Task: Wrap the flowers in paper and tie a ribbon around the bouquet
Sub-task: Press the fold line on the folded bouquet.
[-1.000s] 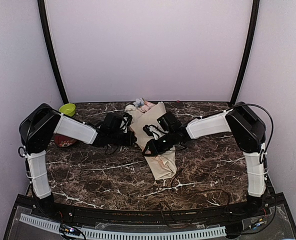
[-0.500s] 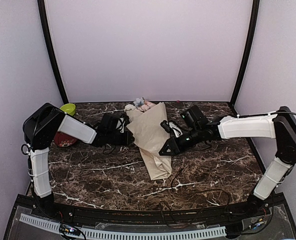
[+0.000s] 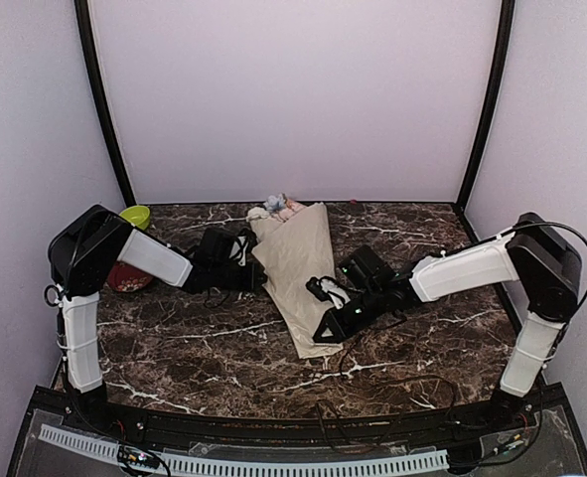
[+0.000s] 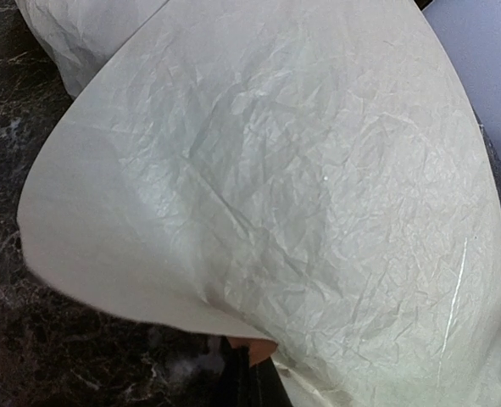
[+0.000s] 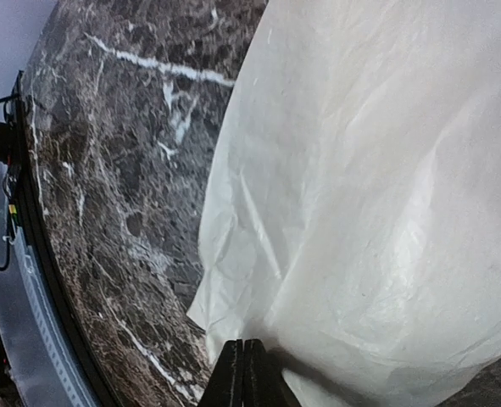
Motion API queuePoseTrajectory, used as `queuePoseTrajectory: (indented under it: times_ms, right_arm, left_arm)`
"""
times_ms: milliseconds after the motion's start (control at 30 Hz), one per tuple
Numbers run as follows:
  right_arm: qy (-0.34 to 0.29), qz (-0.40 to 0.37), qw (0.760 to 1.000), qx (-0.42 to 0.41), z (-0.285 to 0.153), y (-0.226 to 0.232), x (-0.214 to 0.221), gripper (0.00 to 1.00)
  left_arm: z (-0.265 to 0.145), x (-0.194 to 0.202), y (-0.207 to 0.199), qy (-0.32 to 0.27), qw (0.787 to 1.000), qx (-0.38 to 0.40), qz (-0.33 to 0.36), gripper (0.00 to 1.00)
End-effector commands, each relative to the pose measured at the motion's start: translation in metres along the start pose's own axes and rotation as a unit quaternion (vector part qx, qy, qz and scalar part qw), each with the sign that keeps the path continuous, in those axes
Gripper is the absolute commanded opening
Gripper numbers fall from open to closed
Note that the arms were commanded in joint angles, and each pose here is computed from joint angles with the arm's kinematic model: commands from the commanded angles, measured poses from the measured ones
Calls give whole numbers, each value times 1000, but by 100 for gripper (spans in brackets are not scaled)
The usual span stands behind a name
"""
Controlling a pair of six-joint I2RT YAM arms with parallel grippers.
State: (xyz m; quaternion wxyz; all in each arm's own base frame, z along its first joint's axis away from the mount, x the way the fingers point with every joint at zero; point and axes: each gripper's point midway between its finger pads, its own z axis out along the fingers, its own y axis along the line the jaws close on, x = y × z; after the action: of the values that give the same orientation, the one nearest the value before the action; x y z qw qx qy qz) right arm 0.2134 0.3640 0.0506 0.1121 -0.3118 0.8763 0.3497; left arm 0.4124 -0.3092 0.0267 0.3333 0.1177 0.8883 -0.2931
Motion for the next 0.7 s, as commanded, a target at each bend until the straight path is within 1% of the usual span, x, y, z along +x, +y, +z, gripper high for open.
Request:
queuePoseTrajectory:
  times_ms: [0, 133, 233, 300, 433, 500, 567, 633, 667]
  right_arm:
    - [57, -22, 997, 38, 21, -16, 45, 1]
    - [93, -24, 993, 70, 19, -27, 74, 0]
    - [108, -27, 991, 80, 10, -28, 79, 0]
    - [100, -45, 992, 65, -2, -13, 68, 0]
    - [57, -103, 993, -16, -29, 38, 33, 2]
    - [35, -112, 993, -31, -33, 48, 14, 3]
    - [27, -109, 993, -28, -28, 45, -2, 4]
    - [23, -93, 995, 30, -16, 20, -15, 5]
    - [21, -86, 995, 47, -11, 10, -19, 5]
  left_arm:
    - [2, 2, 6, 4, 1000, -2, 7, 0]
    - [3, 3, 10, 5, 1000, -6, 7, 0]
    - [7, 3, 10, 10, 1000, -2, 11, 0]
    - [7, 3, 9, 11, 1000, 2, 10, 0]
    - [7, 3, 6, 10, 1000, 8, 10, 0]
    - [7, 3, 6, 10, 1000, 9, 10, 0]
    - [7, 3, 7, 11, 1000, 7, 10, 0]
    - [6, 3, 7, 11, 1000, 7, 10, 0]
    - [6, 3, 6, 11, 1000, 7, 11, 0]
